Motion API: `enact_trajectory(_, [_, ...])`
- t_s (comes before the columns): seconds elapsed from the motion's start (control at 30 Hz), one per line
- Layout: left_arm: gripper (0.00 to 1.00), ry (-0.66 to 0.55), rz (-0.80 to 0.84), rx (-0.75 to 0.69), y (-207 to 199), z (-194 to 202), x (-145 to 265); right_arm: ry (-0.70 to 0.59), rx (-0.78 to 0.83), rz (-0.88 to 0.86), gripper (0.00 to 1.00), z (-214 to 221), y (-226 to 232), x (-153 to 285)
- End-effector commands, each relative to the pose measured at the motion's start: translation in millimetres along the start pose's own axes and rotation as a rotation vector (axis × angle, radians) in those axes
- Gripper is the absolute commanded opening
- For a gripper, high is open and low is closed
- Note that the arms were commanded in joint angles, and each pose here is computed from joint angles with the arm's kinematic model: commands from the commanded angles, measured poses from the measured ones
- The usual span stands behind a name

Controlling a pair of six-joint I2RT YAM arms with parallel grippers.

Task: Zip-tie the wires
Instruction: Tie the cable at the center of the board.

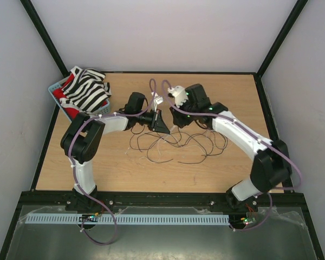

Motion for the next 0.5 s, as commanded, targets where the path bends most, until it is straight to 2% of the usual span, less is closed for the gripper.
enact_trajectory(0.0, [0.0, -0.005, -0.002, -0.002, 4.3, 0.5, 0.1, -0.214, -0.09, 0.01, 0.58, -27.4, -1.3, 34.9])
enact_trajectory(0.07, [0.0, -0.008, -0.005, -0.005, 4.8, -0.4, 0.8, -0.268, -0.132, 0.015, 0.69, -23.2, -4.2, 40.1])
enact_trajectory(0.13, [0.0, -0.008, -0.006, -0.005, 4.3, -0.4, 1.1, -0.321, -0.192, 0.006, 0.73, -17.6, -8.2, 43.0])
enact_trajectory(0.3, [0.0, -0.012, -0.009, -0.006, 3.1, -2.2, 2.0, -0.458, -0.38, -0.083, 0.75, -4.8, -12.8, 44.2])
enact_trajectory(0.47, [0.0, -0.015, -0.014, -0.008, 2.7, -3.7, 2.7, -0.572, -0.488, -0.161, 0.74, -5.9, -8.4, 43.4])
Point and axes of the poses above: each gripper's point midway between its finger pads, its own x axis back along the fingers, its own y axis along the line the jaws close on, z = x × y, the point moved 1 cm from there along x, back along the fingers, and after that the axes turned 12 degrees about -x, right-handed, at the moved point
